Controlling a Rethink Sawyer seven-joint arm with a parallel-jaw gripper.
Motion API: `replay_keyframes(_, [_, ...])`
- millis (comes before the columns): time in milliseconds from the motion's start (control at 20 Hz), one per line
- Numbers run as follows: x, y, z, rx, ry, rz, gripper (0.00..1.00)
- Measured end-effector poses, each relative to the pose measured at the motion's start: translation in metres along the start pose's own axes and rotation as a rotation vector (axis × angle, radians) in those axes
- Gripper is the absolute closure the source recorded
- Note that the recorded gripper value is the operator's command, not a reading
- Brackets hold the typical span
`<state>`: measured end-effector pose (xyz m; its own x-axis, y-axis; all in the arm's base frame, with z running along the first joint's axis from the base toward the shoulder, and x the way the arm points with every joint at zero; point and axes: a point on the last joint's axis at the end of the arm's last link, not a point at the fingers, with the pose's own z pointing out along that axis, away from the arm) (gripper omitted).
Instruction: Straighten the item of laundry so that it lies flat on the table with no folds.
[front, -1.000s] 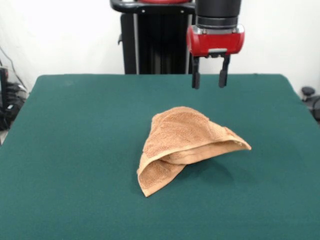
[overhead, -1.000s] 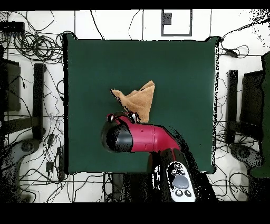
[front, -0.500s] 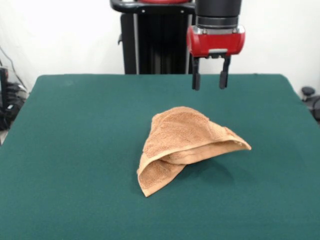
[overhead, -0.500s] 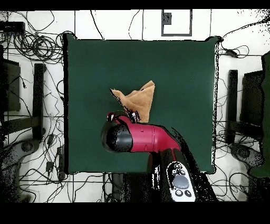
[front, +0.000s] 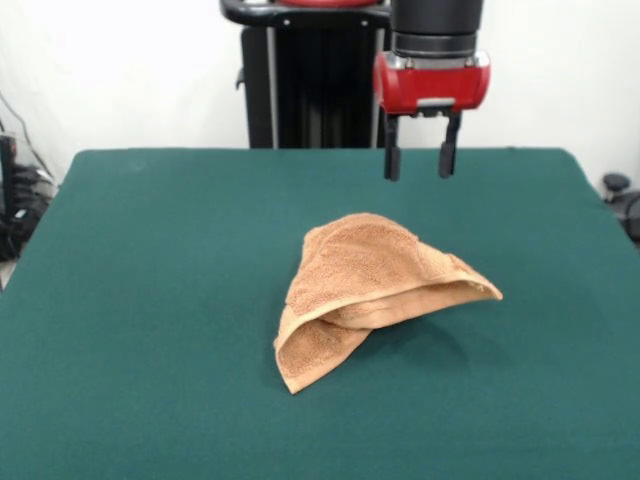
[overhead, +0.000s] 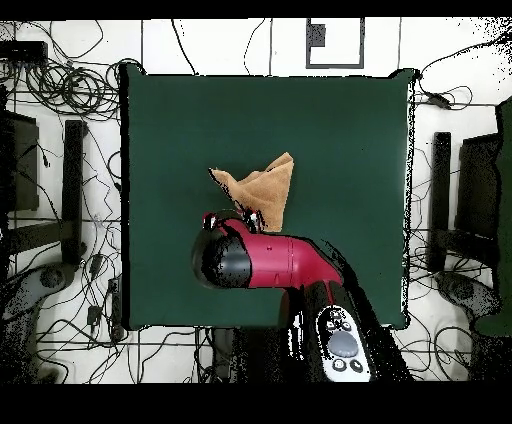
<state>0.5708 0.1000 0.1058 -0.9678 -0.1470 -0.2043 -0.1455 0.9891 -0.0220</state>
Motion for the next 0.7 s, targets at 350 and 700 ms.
replay_keyframes(350, [0.000, 0.001, 0.000, 0.000, 0.000, -0.002, 0.00])
replay_keyframes(700, [0.002, 0.010, 0.011, -0.009, 0.014, -0.014, 0.00])
